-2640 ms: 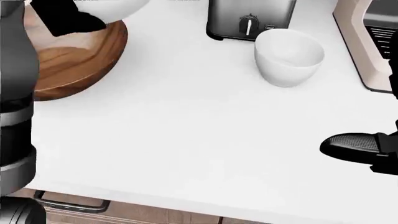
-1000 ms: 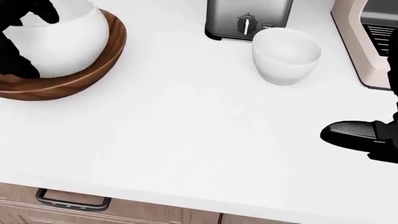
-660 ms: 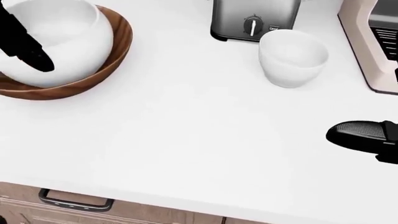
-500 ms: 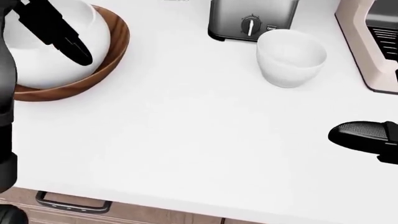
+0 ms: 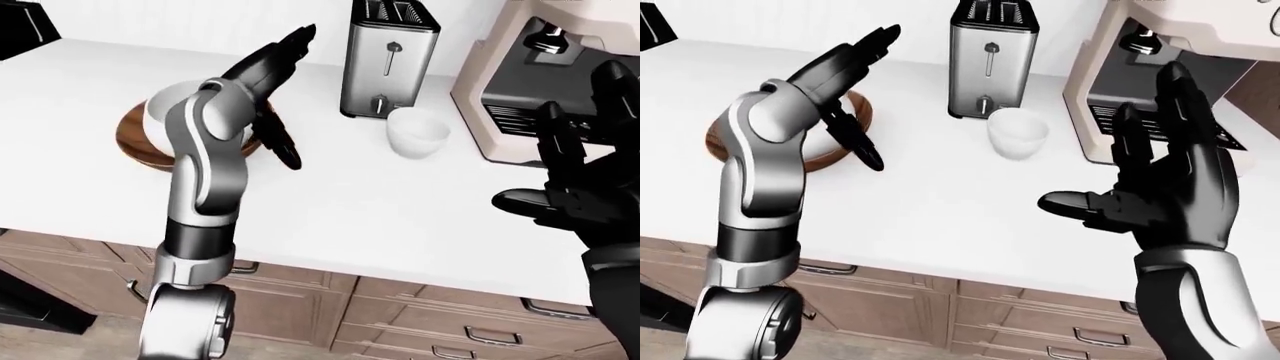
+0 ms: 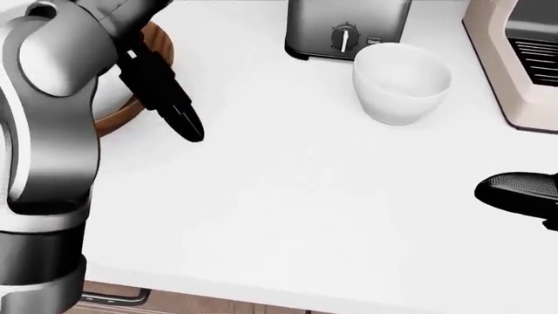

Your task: Stack the bowls from largest to smallest.

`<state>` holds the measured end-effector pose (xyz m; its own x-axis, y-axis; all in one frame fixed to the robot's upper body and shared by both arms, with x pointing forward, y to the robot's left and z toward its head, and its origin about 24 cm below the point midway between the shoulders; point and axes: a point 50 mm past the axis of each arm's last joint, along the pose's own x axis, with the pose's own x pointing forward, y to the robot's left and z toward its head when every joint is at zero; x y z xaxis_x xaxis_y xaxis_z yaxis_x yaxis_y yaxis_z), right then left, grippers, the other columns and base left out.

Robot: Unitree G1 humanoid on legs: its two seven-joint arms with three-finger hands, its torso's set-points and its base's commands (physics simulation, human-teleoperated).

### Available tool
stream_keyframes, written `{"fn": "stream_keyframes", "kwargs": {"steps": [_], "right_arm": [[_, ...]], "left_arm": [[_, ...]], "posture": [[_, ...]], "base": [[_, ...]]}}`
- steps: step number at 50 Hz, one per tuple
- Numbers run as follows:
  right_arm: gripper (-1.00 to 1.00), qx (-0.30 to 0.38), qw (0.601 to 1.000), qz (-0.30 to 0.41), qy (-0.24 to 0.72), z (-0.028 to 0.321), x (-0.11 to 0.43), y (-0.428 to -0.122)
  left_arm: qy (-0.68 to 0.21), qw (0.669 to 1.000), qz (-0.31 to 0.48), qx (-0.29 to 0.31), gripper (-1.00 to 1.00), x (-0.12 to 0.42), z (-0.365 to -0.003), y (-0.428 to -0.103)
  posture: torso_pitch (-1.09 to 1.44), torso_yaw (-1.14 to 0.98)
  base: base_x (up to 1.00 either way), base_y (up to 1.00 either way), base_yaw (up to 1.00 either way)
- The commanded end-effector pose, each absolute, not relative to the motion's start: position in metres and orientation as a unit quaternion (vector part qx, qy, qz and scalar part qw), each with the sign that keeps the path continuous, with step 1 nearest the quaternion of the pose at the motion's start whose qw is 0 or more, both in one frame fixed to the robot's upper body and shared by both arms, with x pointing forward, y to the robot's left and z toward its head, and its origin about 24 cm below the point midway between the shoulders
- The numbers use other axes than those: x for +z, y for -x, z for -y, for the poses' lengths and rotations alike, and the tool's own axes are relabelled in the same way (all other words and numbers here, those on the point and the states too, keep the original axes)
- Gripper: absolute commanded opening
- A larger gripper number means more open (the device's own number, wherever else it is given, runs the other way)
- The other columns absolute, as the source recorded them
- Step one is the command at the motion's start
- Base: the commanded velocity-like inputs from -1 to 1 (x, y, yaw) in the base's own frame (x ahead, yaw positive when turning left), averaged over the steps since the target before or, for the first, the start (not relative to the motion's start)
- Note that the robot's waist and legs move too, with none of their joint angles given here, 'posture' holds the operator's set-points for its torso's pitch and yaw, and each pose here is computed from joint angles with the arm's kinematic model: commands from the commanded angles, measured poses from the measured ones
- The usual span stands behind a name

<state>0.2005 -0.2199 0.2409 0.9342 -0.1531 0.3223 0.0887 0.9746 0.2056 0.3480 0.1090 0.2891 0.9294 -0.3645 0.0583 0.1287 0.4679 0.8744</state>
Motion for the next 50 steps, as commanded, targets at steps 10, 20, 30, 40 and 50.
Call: {"fn": "stream_keyframes", "kwargs": {"steps": [10,20,30,40,50], "right_arm": [[1.0,-0.07,0.971,0.208,-0.091,0.231,0.255,-0.191],[1.0,-0.075,0.971,0.209,-0.09,0.234,0.257,-0.187],[1.0,-0.085,0.97,0.208,-0.091,0.241,0.254,-0.176],[1.0,-0.09,0.97,0.207,-0.091,0.243,0.252,-0.173],[1.0,-0.09,0.97,0.208,-0.091,0.244,0.252,-0.172]], "left_arm": [[-0.507,0.833,0.168,-0.146,1.0,0.312,-0.088,-0.338],[-0.504,0.831,0.174,-0.16,1.0,0.304,-0.077,-0.34],[-0.501,0.828,0.183,-0.173,1.0,0.299,-0.062,-0.341],[-0.497,0.828,0.188,-0.18,1.0,0.297,-0.055,-0.343],[-0.496,0.828,0.189,-0.183,1.0,0.297,-0.053,-0.343]], "posture": [[0.0,-0.12],[0.0,-0.17],[0.0,-0.22],[0.0,-0.27],[0.0,-0.32]], "base": [[0.0,0.0,0.0],[0.0,0.0,0.0],[0.0,0.0,0.0],[0.0,0.0,0.0],[0.0,0.0,0.0]]}}
